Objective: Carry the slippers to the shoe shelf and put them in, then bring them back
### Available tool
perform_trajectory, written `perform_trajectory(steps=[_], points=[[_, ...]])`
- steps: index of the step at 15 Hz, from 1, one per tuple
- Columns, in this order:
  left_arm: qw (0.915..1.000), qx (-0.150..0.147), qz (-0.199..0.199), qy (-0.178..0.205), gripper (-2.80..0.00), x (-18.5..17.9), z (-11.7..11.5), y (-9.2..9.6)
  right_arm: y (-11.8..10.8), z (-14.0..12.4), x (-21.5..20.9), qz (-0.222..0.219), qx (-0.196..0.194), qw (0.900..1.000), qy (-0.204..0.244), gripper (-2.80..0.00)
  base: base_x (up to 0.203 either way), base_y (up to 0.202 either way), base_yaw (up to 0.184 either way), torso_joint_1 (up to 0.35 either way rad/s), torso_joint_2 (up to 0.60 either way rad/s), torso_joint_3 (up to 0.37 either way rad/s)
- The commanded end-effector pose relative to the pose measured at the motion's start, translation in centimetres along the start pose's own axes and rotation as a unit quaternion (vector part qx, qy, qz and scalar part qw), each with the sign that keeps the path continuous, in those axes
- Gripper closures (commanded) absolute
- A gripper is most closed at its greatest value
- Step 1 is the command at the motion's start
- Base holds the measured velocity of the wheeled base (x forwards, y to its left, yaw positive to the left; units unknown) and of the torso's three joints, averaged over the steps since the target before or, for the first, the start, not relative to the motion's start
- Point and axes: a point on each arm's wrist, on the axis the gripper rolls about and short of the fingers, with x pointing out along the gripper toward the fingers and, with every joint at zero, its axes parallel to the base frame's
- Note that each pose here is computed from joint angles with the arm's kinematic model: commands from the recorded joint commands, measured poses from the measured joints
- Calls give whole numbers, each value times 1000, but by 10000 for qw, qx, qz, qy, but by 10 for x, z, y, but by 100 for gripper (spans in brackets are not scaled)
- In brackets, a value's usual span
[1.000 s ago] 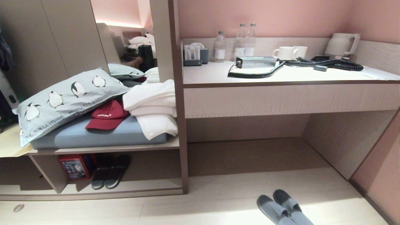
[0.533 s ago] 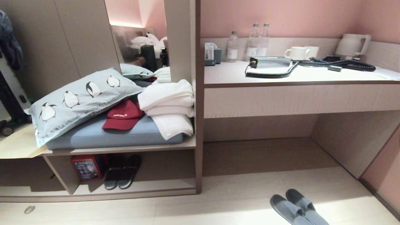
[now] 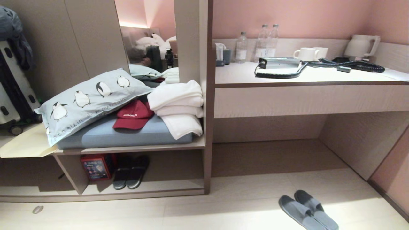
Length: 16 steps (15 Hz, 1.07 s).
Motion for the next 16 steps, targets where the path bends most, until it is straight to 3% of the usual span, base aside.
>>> perform_trajectory(steps=[1,16], points=[[10000,-6,0,9,0,0,0,0,0,0,0,0,-4,10000,-1,0,-201,0,1,-2,2,-2],[10000,-6,0,9,0,0,0,0,0,0,0,0,-4,10000,-8,0,-195,0,2,3,3,3]])
